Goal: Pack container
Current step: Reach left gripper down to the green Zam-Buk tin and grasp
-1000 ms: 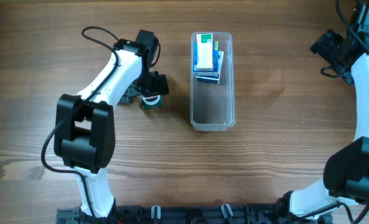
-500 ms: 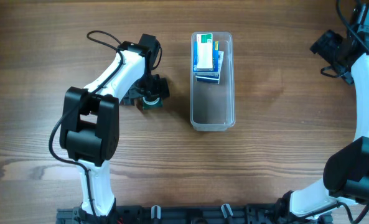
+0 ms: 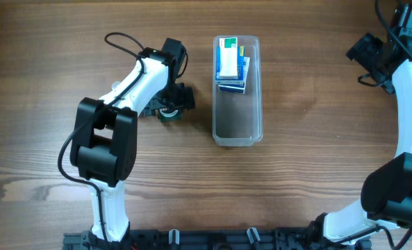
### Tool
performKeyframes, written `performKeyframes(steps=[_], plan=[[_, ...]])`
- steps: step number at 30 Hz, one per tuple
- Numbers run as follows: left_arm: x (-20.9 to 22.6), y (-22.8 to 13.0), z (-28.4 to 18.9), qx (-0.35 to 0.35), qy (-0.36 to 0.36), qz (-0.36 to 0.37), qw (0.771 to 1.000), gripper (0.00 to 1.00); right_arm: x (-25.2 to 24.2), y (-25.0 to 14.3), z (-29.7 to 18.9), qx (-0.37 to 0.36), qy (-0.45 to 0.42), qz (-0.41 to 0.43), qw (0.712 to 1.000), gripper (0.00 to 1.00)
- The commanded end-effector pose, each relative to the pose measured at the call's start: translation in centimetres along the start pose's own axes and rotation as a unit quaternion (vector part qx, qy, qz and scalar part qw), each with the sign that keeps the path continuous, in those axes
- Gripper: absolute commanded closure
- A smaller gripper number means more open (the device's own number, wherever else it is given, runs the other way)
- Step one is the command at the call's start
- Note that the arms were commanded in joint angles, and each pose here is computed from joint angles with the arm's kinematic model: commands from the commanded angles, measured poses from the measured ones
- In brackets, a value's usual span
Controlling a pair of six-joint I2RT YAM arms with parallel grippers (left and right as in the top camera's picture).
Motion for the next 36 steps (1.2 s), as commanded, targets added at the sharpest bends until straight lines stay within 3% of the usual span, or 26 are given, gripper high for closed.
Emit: performKeyframes(steps=[1, 36], plan=[[0.2, 0.3, 0.1, -0.003, 0.006, -0.004, 1.0, 0.0, 0.2, -0.4, 0.7, 0.01, 0.0, 0.002, 1.0, 0.0], [0.6, 0.2, 1.5, -0.012, 0.011, -0.015, 1.0, 0.0, 0.2, -0.4, 0.7, 0.01, 0.0, 0.002, 1.0, 0.0]])
Point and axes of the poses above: each gripper's point midway between its finger pads, its own z axis out along the fingers, its own x axis along the line the jaws close on, y = z × x, the point moved 5 cm from there along -z, back along the fingers, and after that the axes turned 14 degrees about -z, right-handed, at the moved point
